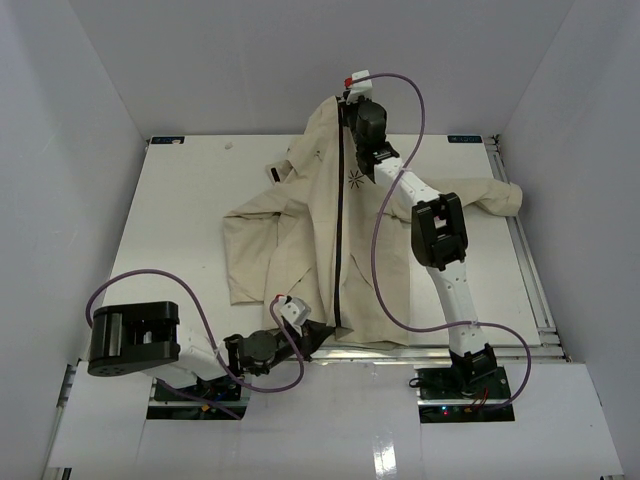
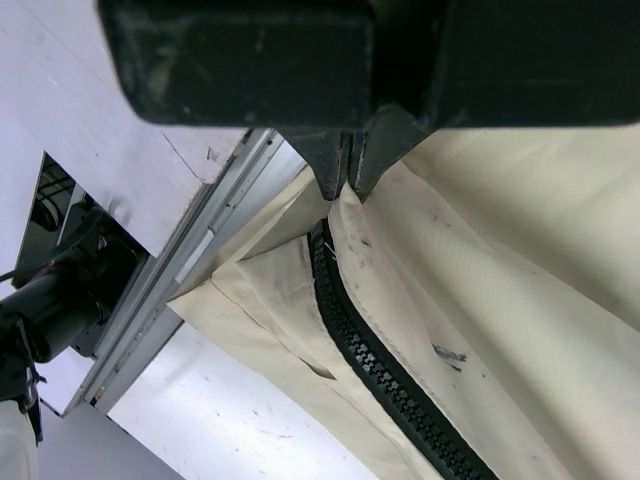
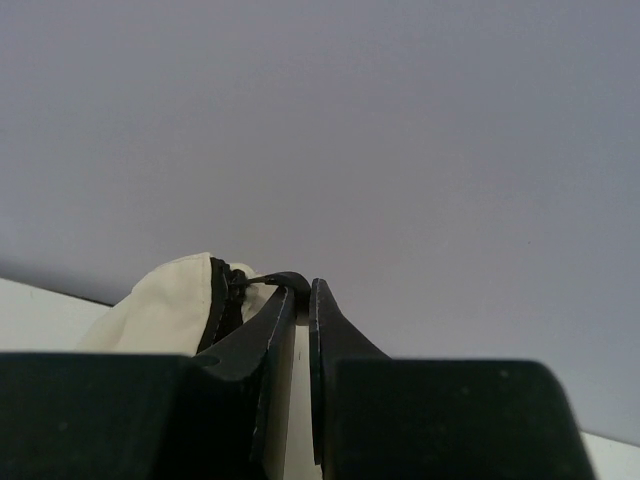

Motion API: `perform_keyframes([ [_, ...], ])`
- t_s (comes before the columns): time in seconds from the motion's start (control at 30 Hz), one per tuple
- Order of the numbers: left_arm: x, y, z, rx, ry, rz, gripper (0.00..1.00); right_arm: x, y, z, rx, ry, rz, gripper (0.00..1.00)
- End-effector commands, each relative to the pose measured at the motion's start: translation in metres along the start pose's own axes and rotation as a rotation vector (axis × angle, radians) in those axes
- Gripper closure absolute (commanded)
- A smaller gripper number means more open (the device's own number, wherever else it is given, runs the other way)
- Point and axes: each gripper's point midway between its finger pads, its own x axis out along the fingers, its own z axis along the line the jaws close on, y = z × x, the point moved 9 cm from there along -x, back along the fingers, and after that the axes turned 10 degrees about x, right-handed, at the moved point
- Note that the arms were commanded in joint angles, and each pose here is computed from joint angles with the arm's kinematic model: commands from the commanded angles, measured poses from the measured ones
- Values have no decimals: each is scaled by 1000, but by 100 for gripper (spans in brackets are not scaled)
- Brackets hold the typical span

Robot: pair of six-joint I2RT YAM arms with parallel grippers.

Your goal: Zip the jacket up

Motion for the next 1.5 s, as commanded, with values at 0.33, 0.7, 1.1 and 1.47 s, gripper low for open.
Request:
perform_keyframes([
  [0.33, -18, 42, 16, 82, -63, 145, 100, 18, -73, -30, 29, 14, -355, 92],
  [0.7, 5, 21, -6, 123, 22, 96, 2, -6, -46, -10, 52, -144, -113, 16],
  [1.1, -2, -123, -15, 49, -233, -94, 2, -116, -164, -1, 272, 2, 124, 10],
  [1.47, -47, -261, -13, 107, -285, -246, 2, -354, -166, 18, 427, 27, 434, 10],
])
